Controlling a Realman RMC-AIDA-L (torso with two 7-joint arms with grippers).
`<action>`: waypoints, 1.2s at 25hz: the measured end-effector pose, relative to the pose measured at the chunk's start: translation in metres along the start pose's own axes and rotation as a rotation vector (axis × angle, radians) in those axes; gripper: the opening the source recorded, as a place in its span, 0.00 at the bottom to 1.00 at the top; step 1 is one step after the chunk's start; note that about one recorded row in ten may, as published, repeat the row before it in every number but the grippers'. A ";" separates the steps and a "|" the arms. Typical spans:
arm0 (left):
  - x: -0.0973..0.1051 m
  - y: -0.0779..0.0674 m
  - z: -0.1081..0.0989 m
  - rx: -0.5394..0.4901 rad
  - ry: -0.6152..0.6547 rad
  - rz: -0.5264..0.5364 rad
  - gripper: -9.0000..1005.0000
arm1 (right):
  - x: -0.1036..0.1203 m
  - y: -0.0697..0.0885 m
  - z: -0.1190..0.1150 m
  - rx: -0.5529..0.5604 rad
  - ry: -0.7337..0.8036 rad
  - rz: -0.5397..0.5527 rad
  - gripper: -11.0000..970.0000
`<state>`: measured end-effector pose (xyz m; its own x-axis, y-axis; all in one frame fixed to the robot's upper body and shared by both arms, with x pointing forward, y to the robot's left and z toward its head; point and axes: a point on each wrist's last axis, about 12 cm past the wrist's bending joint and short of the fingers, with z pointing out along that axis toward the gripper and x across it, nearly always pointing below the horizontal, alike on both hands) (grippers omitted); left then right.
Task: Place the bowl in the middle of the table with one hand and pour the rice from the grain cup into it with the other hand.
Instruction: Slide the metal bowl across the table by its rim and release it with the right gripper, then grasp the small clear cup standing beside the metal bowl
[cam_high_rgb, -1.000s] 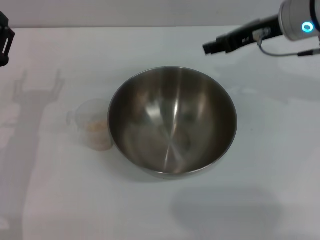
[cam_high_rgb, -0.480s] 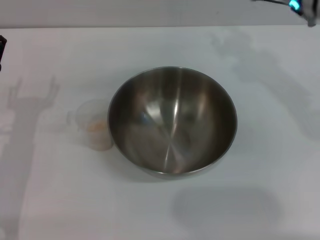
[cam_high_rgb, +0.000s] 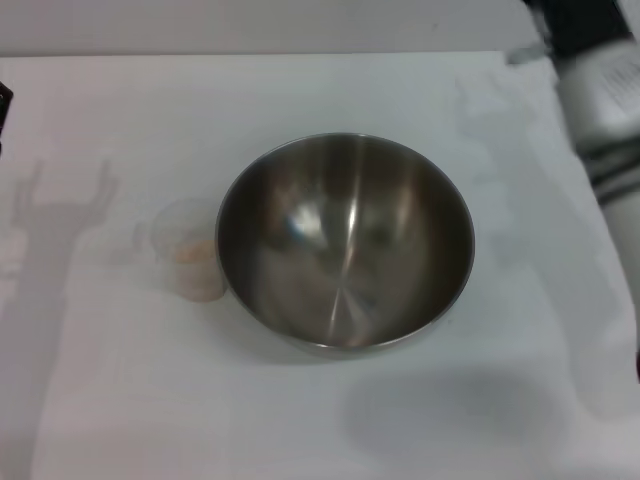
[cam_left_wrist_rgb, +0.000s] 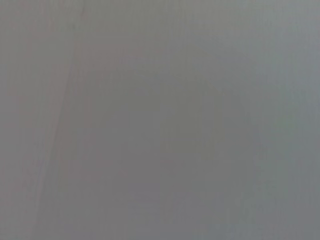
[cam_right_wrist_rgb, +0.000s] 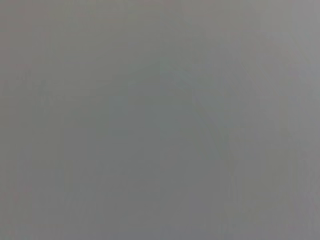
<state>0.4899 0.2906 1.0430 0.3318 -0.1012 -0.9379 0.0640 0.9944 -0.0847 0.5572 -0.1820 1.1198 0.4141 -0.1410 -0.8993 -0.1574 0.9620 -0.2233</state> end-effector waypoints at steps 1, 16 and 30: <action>0.001 -0.002 -0.003 0.019 0.008 0.002 0.86 | 0.005 -0.003 -0.009 0.003 -0.032 0.047 0.43; 0.013 -0.008 -0.062 0.155 0.153 0.111 0.84 | 0.054 -0.079 -0.083 0.064 0.021 0.370 0.43; 0.024 -0.016 -0.098 0.255 0.294 0.113 0.83 | 0.060 -0.083 -0.054 0.032 0.068 0.322 0.43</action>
<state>0.4045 0.2749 0.9894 0.0692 0.0582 -0.9959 0.2859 0.9553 0.0757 0.5466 -0.2834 1.0642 0.2868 0.1575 -0.9449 -0.2423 0.9662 0.0875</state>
